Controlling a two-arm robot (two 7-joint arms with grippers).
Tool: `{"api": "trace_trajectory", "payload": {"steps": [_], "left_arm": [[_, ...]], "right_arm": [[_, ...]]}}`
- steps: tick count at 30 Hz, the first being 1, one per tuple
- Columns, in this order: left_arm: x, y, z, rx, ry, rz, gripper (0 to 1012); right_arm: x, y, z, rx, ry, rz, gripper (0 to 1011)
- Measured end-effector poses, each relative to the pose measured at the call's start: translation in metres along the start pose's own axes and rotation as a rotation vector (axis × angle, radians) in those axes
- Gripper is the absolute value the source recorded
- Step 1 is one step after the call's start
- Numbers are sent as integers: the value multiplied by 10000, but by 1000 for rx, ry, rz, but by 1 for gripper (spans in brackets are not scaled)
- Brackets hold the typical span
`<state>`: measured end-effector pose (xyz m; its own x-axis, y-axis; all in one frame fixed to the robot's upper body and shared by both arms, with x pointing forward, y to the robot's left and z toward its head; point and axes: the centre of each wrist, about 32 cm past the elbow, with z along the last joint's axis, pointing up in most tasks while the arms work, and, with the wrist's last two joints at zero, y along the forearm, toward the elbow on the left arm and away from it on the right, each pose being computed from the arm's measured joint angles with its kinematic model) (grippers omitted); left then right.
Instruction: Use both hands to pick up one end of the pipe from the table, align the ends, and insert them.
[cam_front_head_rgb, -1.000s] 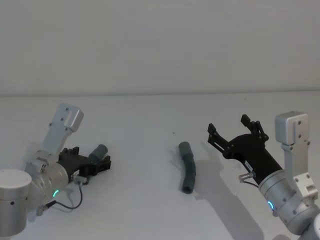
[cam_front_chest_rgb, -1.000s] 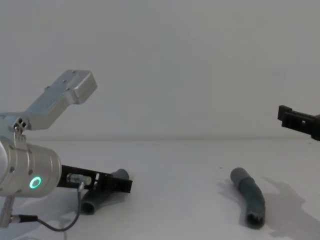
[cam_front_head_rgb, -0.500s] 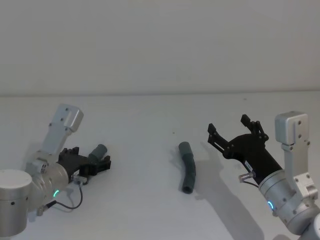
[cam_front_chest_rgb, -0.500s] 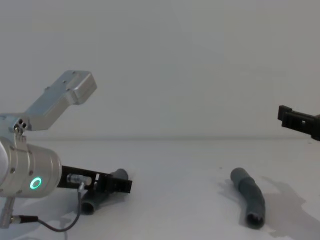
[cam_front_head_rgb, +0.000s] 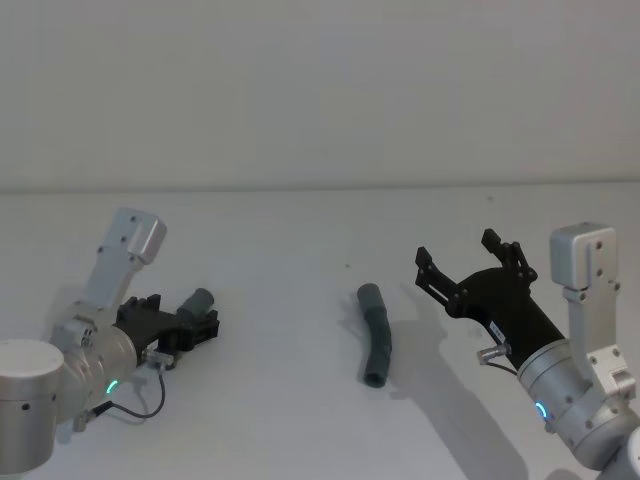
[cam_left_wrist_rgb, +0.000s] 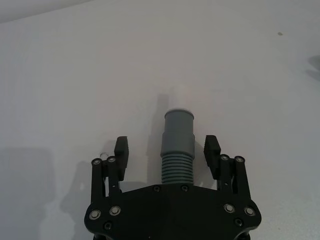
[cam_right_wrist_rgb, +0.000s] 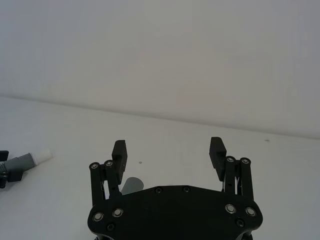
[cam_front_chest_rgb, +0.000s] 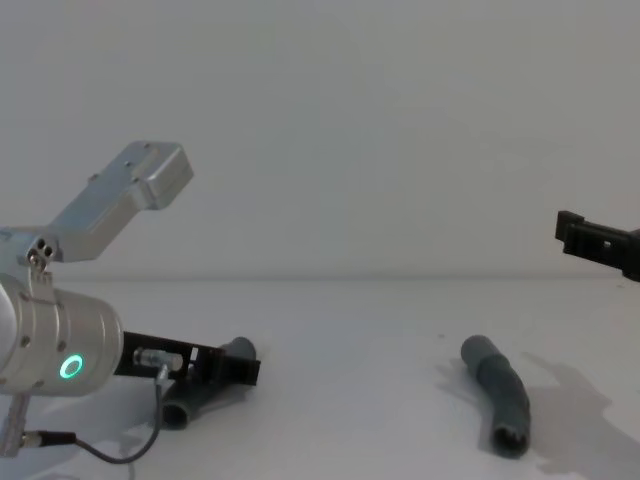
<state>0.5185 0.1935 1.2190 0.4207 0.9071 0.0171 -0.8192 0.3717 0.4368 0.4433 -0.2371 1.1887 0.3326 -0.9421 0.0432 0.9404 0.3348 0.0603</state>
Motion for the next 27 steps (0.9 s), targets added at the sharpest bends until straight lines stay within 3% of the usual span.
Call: {"api": "trace_trajectory", "payload": {"steps": [10, 12, 13, 19, 27], "left_arm": [[-1, 0, 0, 0, 0, 0, 671], [-1, 0, 0, 0, 0, 0, 565], [-1, -1, 0, 0, 0, 0, 565], [-1, 0, 0, 0, 0, 0, 346], [-1, 0, 1, 0, 0, 0, 336]], "right_arm": [[0, 0, 0, 0, 0, 0, 1002], [0, 0, 0, 0, 0, 0, 1002], [0, 0, 0, 0, 0, 0, 1002], [0, 0, 0, 0, 0, 0, 1002], [0, 0, 0, 0, 0, 0, 1002]]}}
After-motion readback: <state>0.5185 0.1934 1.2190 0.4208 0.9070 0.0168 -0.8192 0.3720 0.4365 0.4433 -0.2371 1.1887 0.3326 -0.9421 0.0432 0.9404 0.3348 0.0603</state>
